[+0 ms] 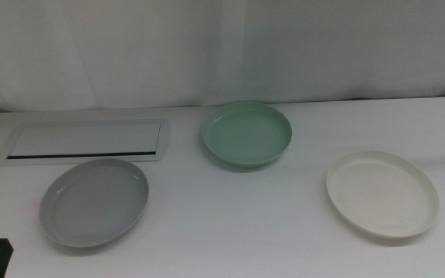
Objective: Stack the three bowls on top of each other.
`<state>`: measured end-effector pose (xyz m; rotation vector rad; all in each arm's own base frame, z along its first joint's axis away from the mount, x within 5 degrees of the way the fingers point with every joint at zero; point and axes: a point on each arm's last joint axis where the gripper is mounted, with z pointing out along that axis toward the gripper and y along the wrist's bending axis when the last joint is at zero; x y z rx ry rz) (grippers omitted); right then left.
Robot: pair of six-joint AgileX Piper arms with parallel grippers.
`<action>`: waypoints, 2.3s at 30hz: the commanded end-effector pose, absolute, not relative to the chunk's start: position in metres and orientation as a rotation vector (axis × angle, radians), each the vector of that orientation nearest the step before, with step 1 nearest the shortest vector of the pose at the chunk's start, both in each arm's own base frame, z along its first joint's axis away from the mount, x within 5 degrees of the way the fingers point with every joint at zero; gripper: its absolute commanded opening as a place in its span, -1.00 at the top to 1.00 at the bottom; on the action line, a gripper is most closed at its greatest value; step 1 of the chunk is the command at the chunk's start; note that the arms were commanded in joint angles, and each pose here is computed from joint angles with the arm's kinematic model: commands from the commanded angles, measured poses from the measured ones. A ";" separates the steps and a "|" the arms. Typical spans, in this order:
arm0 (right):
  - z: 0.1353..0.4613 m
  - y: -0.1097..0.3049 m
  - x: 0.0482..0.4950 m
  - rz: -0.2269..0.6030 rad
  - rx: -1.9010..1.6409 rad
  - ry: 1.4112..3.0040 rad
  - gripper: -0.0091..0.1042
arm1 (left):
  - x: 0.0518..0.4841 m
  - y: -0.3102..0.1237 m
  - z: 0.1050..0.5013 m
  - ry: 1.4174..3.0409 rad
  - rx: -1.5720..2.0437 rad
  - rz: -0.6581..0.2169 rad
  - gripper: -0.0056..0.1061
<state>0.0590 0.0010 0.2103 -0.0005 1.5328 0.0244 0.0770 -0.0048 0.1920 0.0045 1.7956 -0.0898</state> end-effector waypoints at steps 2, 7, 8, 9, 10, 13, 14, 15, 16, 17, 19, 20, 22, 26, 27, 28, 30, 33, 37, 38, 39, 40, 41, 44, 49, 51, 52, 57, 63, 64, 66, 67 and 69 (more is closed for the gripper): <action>0.198 0.001 0.060 0.019 -0.001 1.571 0.88 | 0.075 -0.005 0.181 1.818 -0.003 -0.098 0.93; 0.199 0.001 0.060 0.018 0.001 1.558 0.83 | 0.076 -0.005 0.182 1.806 0.003 -0.099 0.83; 0.199 0.001 0.060 0.017 0.001 1.553 0.79 | 0.076 -0.006 0.182 1.799 0.005 -0.102 0.77; 0.200 0.001 0.060 0.016 0.002 1.545 0.71 | 0.076 -0.006 0.184 1.783 0.009 -0.108 0.69; 0.200 0.001 0.060 0.019 0.004 1.545 0.59 | 0.076 -0.006 0.184 1.783 0.009 -0.108 0.57; 0.202 0.000 0.060 0.068 0.059 1.518 -0.04 | 0.076 -0.006 0.185 1.772 0.005 -0.117 0.06; 0.204 -0.001 0.060 0.120 0.118 1.496 -0.87 | 0.076 -0.006 0.185 1.770 -0.003 -0.125 -0.63; 0.204 -0.001 0.060 0.118 0.116 1.496 -0.98 | 0.076 -0.007 0.185 1.769 -0.022 -0.141 -0.77; 0.204 -0.001 0.060 0.118 0.116 1.496 -0.98 | 0.076 -0.007 0.185 1.769 -0.040 -0.156 -0.76; 0.204 -0.001 0.060 0.118 0.116 1.496 -0.98 | 0.076 -0.007 0.185 1.769 -0.054 -0.168 -0.76; 0.204 -0.001 0.060 0.118 0.116 1.496 -0.98 | 0.076 -0.007 0.185 1.769 -0.068 -0.179 -0.76; 0.204 -0.001 0.060 0.118 0.116 1.496 -0.98 | 0.076 -0.007 0.185 1.769 -0.075 -0.184 -0.76; 0.204 -0.001 0.060 0.118 0.116 1.496 -0.98 | 0.076 -0.007 0.186 1.764 -0.073 -0.186 -0.76; 0.204 -0.001 0.060 0.117 0.116 1.494 -0.98 | 0.077 -0.008 0.193 1.705 -0.061 -0.210 -0.76; 0.204 -0.001 0.060 0.117 0.116 1.494 -0.98 | 0.078 -0.008 0.196 1.700 -0.062 -0.208 -0.76; 0.205 -0.001 0.060 0.117 0.116 1.492 -0.98 | 0.078 -0.008 0.200 1.698 -0.065 -0.204 -0.76; 0.205 -0.001 0.060 0.118 0.118 1.492 -0.98 | 0.079 -0.007 0.209 1.692 -0.073 -0.196 -0.76; 0.205 -0.001 0.060 0.118 0.118 1.488 -0.98 | 0.080 -0.004 0.231 1.707 -0.095 -0.164 -0.76; 0.205 -0.001 0.060 0.117 0.119 1.483 -0.98 | 0.084 0.002 0.272 1.783 -0.142 -0.087 -0.76; 0.205 -0.001 0.060 0.117 0.119 1.483 -0.98 | 0.086 0.003 0.282 1.806 -0.158 -0.073 -0.76; 0.205 -0.001 0.060 0.117 0.119 1.483 -0.98 | 0.091 0.005 0.298 1.835 -0.174 -0.054 -0.75; 0.205 -0.001 0.060 0.117 0.119 1.483 -0.98 | 0.095 0.005 0.307 1.840 -0.166 -0.042 -0.74; 0.205 -0.001 0.060 0.117 0.119 1.483 -0.98 | 0.098 0.004 0.312 1.840 -0.154 -0.033 -0.73; 0.205 -0.001 0.060 0.117 0.119 1.483 -0.98 | 0.114 0.003 0.327 1.858 -0.157 -0.038 -0.68; 0.205 -0.001 0.060 0.117 0.120 1.483 -0.98 | 0.144 0.002 0.337 2.038 -0.190 -0.012 -0.58; 0.205 -0.001 0.060 0.117 0.120 1.483 -0.98 | 0.155 0.001 0.338 2.138 -0.158 0.029 -0.58; 0.205 -0.001 0.060 0.117 0.120 1.483 -0.98 | 0.163 0.000 0.338 2.185 -0.135 0.046 -0.58; 0.206 -0.001 0.059 0.115 0.121 1.471 -0.98 | 0.207 -0.007 0.329 2.422 -0.090 0.045 -0.58; 0.207 -0.001 0.059 0.114 0.122 1.465 -0.98 | 0.246 -0.010 0.292 2.629 -0.038 0.085 -0.58; 0.207 -0.001 0.059 0.114 0.122 1.465 -0.98 | 0.252 -0.010 0.284 2.663 -0.036 0.090 -0.58; 0.207 -0.001 0.059 0.118 0.126 1.465 -0.98 | 0.261 -0.011 0.268 2.722 -0.028 0.108 -0.58; 0.207 -0.002 0.059 0.123 0.132 1.465 -0.98 | 0.266 -0.011 0.260 2.752 -0.026 0.112 -0.58; 0.207 -0.002 0.059 0.133 0.143 1.464 -0.98 | 0.273 -0.011 0.245 2.806 -0.022 0.120 -0.58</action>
